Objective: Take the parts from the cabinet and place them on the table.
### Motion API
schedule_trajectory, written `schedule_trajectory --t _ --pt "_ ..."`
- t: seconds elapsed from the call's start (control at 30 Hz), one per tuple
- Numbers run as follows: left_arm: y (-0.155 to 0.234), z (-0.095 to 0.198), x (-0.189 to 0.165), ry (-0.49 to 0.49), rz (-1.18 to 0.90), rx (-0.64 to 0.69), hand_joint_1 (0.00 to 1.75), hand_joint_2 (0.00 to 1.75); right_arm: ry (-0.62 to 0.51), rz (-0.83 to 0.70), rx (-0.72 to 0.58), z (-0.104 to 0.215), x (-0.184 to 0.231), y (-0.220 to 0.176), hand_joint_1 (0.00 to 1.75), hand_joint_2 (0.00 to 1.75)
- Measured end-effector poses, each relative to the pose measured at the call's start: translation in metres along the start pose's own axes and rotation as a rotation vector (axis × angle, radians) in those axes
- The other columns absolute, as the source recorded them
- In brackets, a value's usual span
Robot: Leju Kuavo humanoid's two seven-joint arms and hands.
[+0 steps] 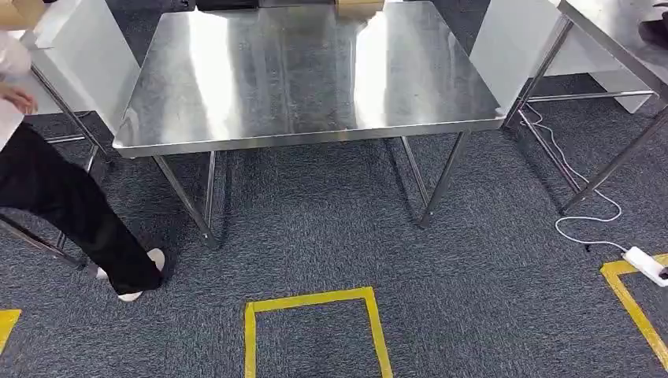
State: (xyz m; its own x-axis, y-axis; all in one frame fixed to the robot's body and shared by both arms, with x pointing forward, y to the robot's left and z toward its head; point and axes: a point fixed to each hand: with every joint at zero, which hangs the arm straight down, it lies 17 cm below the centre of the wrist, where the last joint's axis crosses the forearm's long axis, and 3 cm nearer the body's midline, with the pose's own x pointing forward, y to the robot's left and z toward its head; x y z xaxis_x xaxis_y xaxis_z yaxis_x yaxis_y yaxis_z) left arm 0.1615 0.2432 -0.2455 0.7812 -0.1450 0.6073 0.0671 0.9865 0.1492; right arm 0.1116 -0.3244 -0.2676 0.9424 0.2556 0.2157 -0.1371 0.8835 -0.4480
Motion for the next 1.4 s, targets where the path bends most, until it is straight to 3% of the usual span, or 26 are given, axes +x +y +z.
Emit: schedule_trajectory --t 1.4 --pt "-0.0010 0.0006 -0.0013 -0.007 -0.048 -0.022 0.00 0.00 -0.022 0.011 0.025 0.0029 0.0058 0.0092 0.00 0.00"
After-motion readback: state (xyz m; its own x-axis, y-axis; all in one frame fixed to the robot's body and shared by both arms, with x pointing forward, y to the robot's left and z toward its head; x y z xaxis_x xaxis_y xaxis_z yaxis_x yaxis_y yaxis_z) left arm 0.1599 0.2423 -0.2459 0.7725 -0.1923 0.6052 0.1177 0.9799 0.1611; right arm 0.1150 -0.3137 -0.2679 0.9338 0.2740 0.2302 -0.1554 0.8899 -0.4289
